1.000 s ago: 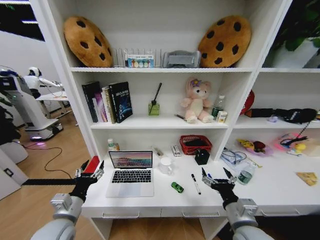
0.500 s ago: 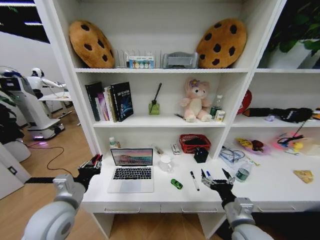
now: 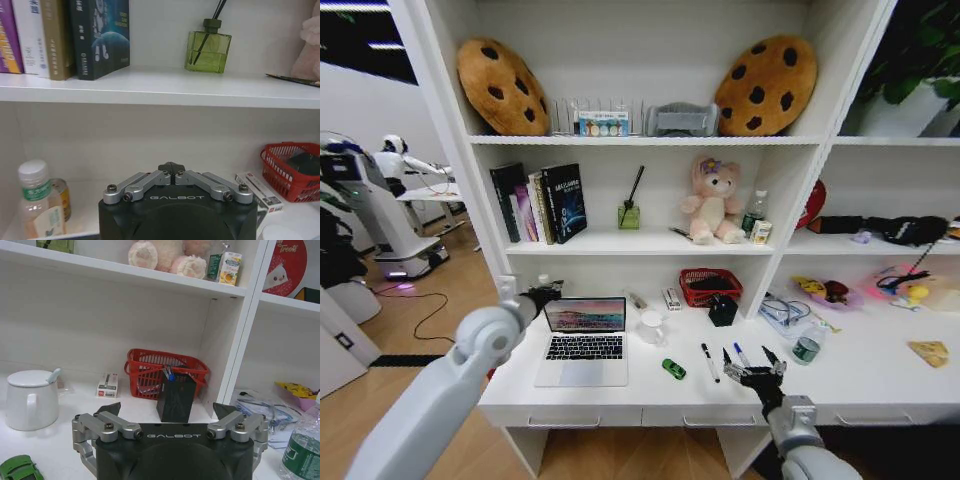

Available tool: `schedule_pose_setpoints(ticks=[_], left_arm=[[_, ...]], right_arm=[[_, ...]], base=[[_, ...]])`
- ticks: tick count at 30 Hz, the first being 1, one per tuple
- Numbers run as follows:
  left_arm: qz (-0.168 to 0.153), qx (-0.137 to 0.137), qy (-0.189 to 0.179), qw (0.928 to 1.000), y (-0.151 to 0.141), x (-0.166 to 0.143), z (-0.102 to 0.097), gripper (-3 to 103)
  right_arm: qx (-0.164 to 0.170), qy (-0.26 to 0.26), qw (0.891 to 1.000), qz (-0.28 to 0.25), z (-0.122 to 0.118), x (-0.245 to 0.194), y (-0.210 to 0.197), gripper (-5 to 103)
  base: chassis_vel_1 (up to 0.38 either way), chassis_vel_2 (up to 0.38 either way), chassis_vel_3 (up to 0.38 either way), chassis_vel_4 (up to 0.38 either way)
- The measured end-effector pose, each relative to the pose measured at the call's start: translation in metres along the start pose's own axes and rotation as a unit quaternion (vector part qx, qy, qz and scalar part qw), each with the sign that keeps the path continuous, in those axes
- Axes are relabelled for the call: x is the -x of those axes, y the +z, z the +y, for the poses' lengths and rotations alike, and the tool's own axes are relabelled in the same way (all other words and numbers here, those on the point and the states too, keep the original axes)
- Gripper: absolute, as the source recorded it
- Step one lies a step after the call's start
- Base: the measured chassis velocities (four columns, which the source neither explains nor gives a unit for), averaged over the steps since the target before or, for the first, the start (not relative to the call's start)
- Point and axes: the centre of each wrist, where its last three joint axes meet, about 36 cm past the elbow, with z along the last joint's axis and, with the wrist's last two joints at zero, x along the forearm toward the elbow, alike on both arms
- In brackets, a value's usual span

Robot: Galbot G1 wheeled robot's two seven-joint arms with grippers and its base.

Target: Organize the objects on the table.

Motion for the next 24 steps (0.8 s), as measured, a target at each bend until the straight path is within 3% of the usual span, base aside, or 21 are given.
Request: schedule_pose_setpoints(ticks=[6, 12, 17, 24], left_arm=[[0.033, -0.019, -0.016, 0.9991, -0.004, 0.039, -0.024, 0], [0.067, -0.026, -0.039, 0.9966, 0.001, 0.07, -0.018, 0], [0.083, -0.031, -0.044, 0.9951, 0.005, 0.071, -0.018, 0], [0.103, -0.028, -0.046, 0.9932, 0.024, 0.045, -0.024, 0]], right_arm=[[0.005, 0.005, 1.0, 0.006, -0.001, 0.008, 0.011, 100], [0.014, 0.007, 1.0, 0.005, -0.002, 0.015, 0.013, 100], [0.022, 0.01, 1.0, 0.01, -0.004, 0.012, 0.018, 100], [0.028, 0.013, 0.999, 0.009, -0.003, 0.011, 0.02, 100]], base=[[0.0, 0.0, 0.0, 0.0], [0.0, 0.0, 0.0, 0.0], [0.0, 0.0, 0.0, 0.0], [0.0, 0.0, 0.0, 0.0]])
